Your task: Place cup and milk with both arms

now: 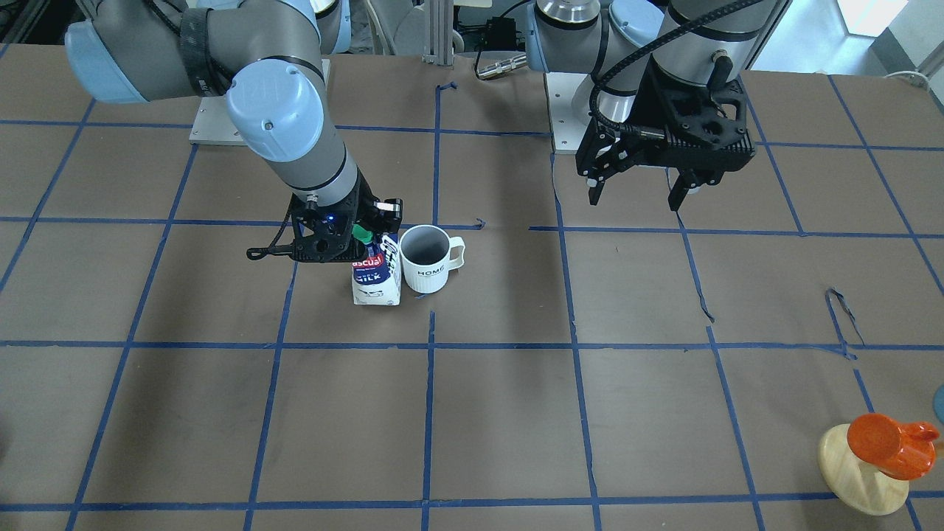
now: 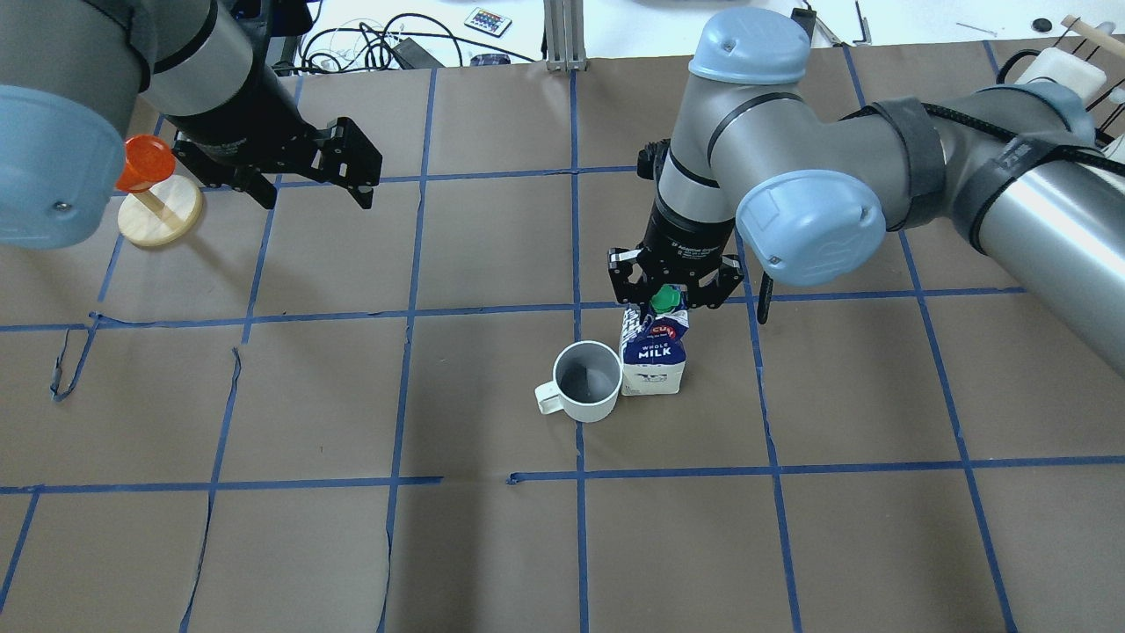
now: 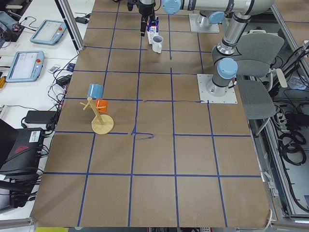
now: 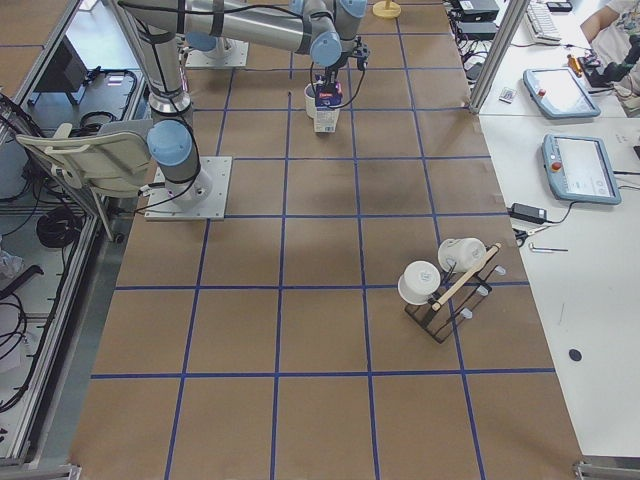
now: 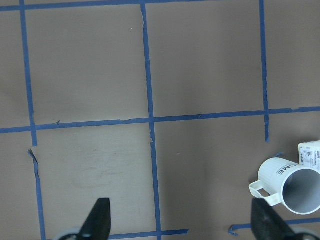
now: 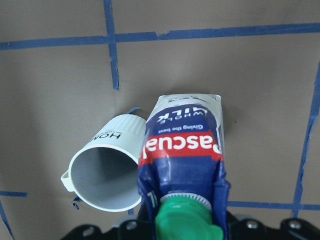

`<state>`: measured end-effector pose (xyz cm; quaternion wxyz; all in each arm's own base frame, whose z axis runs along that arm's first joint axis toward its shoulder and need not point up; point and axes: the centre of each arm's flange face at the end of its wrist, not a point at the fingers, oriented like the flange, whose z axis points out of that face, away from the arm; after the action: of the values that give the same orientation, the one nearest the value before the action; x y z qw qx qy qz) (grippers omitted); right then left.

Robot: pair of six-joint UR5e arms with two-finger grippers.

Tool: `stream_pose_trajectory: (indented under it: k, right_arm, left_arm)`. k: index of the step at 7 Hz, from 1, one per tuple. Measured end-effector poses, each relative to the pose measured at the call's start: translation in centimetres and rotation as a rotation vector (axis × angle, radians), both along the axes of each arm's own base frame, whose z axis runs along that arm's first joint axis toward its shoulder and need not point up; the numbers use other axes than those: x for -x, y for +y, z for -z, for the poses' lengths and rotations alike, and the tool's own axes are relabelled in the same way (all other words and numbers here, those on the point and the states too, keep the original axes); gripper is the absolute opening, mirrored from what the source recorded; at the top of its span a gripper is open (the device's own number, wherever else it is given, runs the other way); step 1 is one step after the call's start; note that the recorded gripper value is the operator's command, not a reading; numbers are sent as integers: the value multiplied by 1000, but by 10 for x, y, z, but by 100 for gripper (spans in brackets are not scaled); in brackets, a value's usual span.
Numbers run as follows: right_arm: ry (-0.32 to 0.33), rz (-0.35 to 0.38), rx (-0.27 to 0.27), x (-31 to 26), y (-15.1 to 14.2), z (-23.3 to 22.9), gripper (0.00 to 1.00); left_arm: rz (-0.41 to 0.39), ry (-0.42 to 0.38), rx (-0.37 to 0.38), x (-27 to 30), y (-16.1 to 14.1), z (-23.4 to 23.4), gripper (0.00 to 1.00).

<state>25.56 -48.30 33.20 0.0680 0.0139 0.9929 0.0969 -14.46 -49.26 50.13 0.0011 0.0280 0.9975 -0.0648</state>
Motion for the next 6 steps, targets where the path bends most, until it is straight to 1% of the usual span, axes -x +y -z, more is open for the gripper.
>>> stream_pose_trajectory:
  k: [2, 4, 6]
  right_arm:
    - [1, 4, -1, 0, 1, 2, 100]
    - [4, 7, 14, 1, -2, -3, 100]
    - [6, 17, 72, 8, -13, -34, 100]
  left_arm:
    - [3, -8, 1, 0, -1, -1, 100]
    - [4, -9, -2, 2, 0, 1, 100]
    - [4, -9, -4, 2, 1, 2, 100]
